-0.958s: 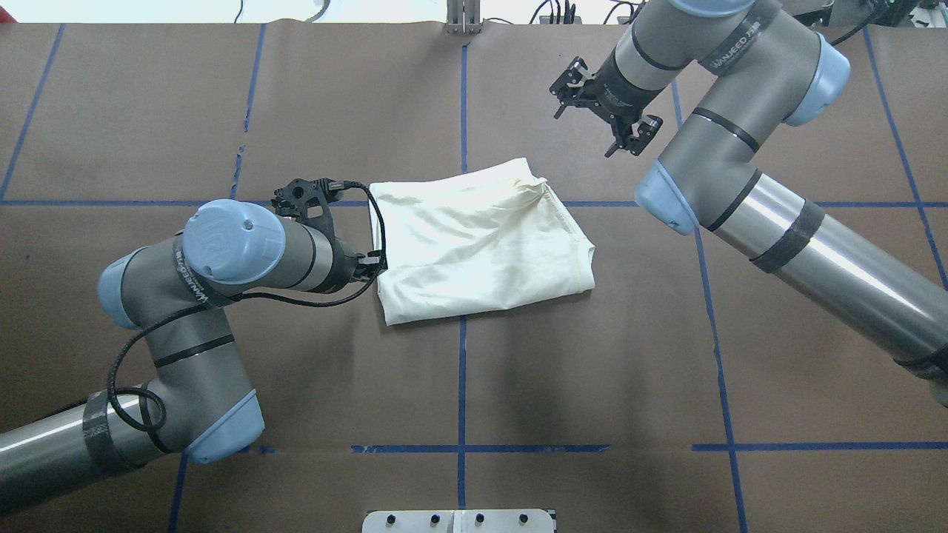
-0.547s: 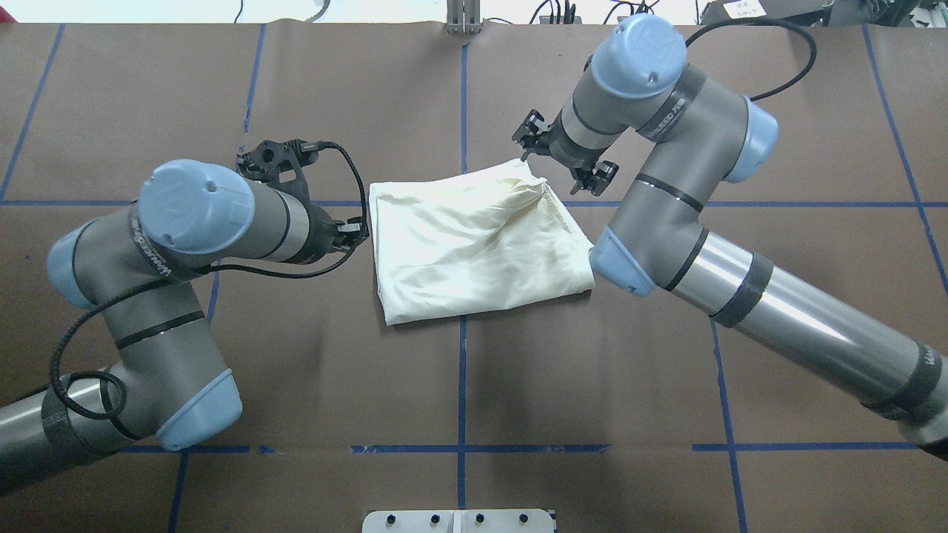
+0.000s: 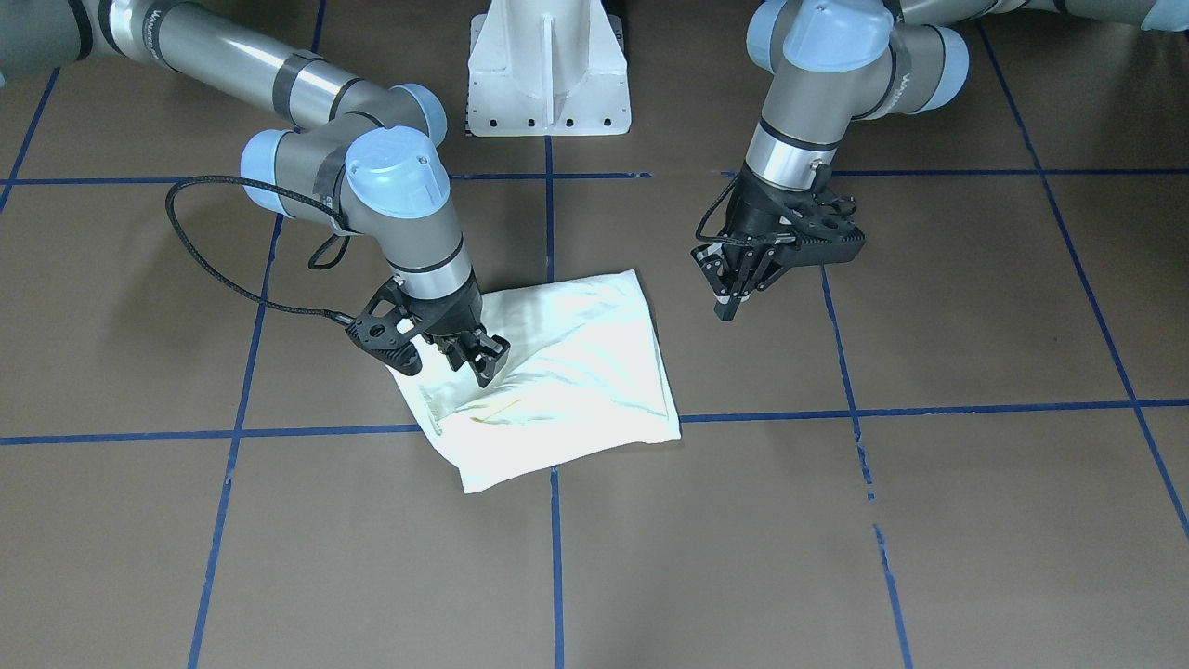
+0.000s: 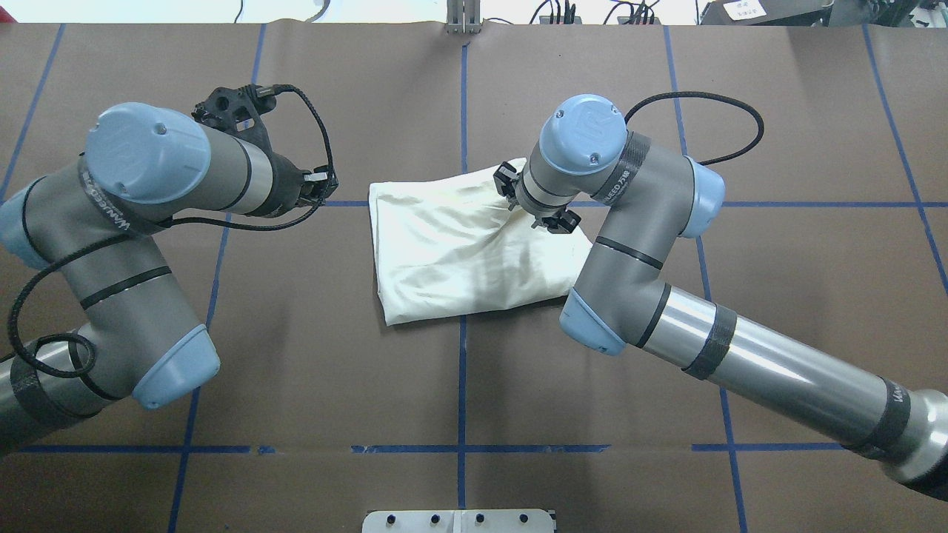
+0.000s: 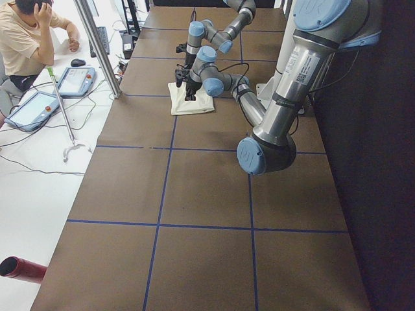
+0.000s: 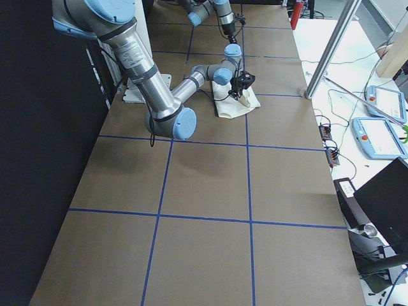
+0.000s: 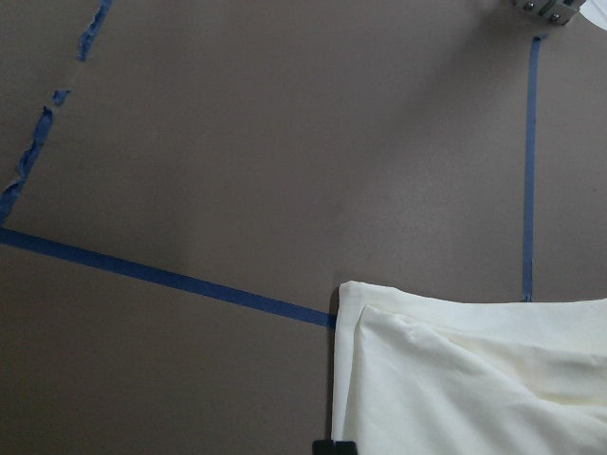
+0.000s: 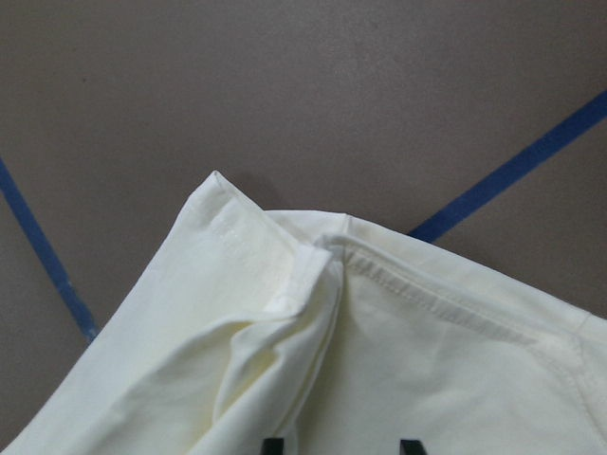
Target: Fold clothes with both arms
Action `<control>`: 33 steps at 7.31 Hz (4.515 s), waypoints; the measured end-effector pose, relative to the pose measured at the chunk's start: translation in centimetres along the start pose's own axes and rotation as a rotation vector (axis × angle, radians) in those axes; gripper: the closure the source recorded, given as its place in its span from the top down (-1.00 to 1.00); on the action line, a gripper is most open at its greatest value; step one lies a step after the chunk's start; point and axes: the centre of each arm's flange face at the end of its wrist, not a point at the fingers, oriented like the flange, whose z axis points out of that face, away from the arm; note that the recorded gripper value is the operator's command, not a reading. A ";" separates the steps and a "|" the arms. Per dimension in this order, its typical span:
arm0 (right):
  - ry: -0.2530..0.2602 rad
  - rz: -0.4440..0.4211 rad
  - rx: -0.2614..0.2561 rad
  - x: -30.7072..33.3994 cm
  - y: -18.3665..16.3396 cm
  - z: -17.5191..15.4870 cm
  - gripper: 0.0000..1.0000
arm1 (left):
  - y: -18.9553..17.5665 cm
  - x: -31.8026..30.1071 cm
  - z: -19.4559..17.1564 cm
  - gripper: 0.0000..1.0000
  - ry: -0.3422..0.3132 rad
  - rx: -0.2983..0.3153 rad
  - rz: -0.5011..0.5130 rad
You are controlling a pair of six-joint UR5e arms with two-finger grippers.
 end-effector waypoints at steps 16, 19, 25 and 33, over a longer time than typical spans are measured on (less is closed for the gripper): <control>0.037 0.158 0.103 -4.6 -4.1 2.5 -1.00 | -0.1 -1.1 0.1 -1.00 -0.013 0.003 -0.009; 0.083 0.069 0.136 -5.1 -7.1 3.7 0.99 | 0.0 -1.0 -0.3 -1.00 -0.010 0.004 -0.015; 0.046 0.024 0.005 -2.4 -6.0 -2.7 -1.00 | -0.2 -1.0 -0.6 -1.00 -0.010 0.007 -0.017; 0.110 -0.170 0.117 -6.2 -8.0 5.9 -1.00 | -0.4 -1.1 -0.6 -1.00 -0.012 0.010 -0.020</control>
